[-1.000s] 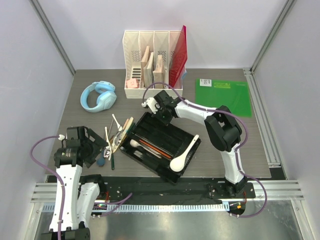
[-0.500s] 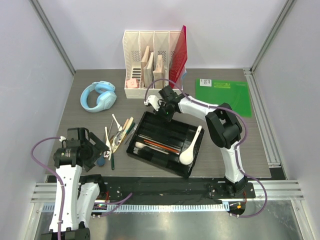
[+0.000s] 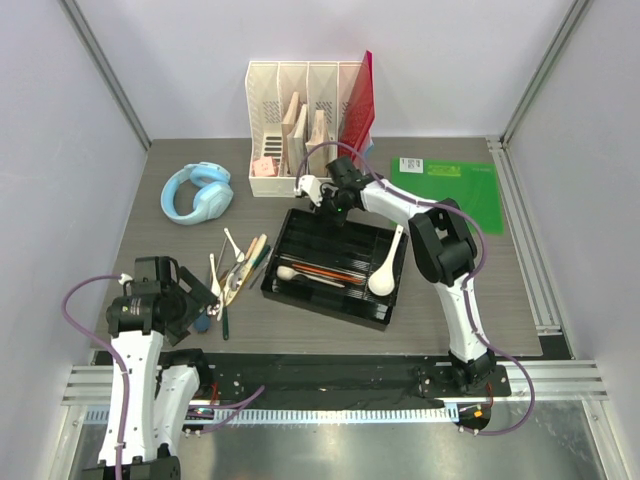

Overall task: Sort the eating utensils into containers
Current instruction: Adjust the storage box at the center of the board.

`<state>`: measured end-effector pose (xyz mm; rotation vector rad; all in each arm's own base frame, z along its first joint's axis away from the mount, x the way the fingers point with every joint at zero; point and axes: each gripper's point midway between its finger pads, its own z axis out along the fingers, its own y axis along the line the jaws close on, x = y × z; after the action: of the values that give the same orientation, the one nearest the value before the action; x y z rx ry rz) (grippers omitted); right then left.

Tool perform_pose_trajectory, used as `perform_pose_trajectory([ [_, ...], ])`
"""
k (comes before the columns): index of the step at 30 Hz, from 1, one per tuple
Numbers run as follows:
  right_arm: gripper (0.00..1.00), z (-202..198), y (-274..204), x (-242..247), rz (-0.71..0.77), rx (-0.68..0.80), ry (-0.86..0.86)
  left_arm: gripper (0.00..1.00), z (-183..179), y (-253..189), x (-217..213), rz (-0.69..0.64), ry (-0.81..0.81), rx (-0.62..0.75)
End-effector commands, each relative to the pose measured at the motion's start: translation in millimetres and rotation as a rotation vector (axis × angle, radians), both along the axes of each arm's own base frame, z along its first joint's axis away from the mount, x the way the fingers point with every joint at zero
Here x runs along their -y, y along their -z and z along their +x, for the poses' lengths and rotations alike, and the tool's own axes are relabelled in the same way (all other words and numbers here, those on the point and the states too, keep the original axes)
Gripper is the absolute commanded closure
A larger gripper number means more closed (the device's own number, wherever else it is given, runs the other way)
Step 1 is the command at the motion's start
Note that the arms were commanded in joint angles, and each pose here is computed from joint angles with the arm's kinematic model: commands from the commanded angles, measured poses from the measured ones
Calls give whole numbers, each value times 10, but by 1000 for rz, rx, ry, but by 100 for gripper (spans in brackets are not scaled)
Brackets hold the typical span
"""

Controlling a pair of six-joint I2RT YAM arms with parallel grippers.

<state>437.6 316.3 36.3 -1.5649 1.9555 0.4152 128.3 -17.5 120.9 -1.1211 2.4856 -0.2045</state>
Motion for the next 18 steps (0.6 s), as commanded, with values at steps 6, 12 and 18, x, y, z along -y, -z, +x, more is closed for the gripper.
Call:
perform_pose_trajectory([
  [6,99,-70,-390,-642,174,106,-200,9,29,-22,15,1,26,26],
  [12,78,-246,-413,-721,181,77,-206,9,77,-48,24,-5,28,46],
  [18,46,-238,-692,-578,180,123,-105,9,220,-128,1,2,21,84],
])
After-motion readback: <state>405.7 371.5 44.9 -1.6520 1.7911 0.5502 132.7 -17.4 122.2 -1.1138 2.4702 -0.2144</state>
